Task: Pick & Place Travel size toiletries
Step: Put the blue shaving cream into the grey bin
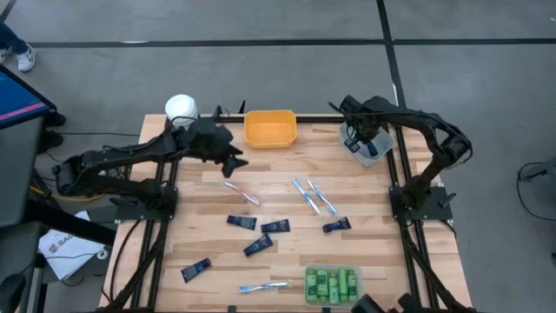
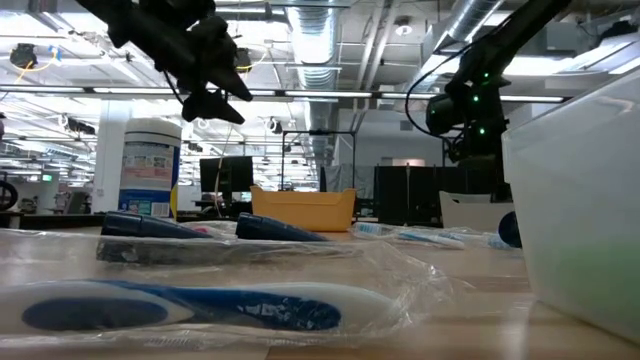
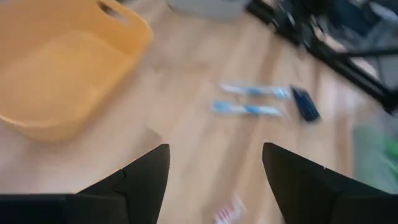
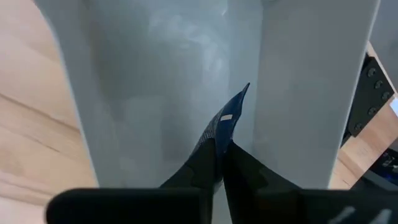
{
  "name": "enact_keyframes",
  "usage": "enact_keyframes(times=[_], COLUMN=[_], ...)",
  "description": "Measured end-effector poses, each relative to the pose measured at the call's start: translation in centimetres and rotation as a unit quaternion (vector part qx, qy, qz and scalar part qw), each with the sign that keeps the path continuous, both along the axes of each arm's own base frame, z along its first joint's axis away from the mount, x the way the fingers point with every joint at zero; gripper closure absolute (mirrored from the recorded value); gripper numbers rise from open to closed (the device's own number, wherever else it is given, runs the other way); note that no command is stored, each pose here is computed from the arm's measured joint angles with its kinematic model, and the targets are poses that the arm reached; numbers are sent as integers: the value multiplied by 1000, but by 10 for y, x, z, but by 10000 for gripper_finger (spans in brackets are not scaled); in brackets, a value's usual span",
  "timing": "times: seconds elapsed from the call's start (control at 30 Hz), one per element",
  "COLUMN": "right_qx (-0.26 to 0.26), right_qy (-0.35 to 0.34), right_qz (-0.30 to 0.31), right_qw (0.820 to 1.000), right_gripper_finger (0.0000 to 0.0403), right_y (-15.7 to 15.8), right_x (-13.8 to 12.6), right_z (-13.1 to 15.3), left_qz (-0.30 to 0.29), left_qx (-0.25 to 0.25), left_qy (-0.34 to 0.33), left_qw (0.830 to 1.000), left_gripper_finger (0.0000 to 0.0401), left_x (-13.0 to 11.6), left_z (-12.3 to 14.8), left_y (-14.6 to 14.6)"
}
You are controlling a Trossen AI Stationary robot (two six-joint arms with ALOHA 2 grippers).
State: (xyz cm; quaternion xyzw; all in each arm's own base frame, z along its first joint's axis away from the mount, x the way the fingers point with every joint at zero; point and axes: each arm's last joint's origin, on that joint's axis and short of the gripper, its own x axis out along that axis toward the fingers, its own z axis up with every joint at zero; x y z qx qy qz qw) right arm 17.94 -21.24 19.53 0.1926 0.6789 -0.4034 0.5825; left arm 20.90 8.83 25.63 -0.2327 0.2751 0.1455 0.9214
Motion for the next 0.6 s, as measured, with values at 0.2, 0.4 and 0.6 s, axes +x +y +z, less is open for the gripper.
enact_keyframes(times=[0.2, 0.4, 0.6], right_qx=[4, 7, -21], right_qy=[2, -5, -30], right_qz=[11, 13, 10], right_qw=[1000, 1000, 999], right_gripper_finger=[308, 214, 165], right_y=[0, 1, 7], right_x=[0, 0, -1], right_z=[0, 1, 17], left_qz=[-95, -150, -199], left_qx=[-2, -17, 23], left_qy=[36, 76, 129], left_qw=[995, 986, 971], left_gripper_finger=[142, 121, 116], left_x=[3, 4, 1], left_z=[-6, -12, -19], left_y=[-25, -51, -79])
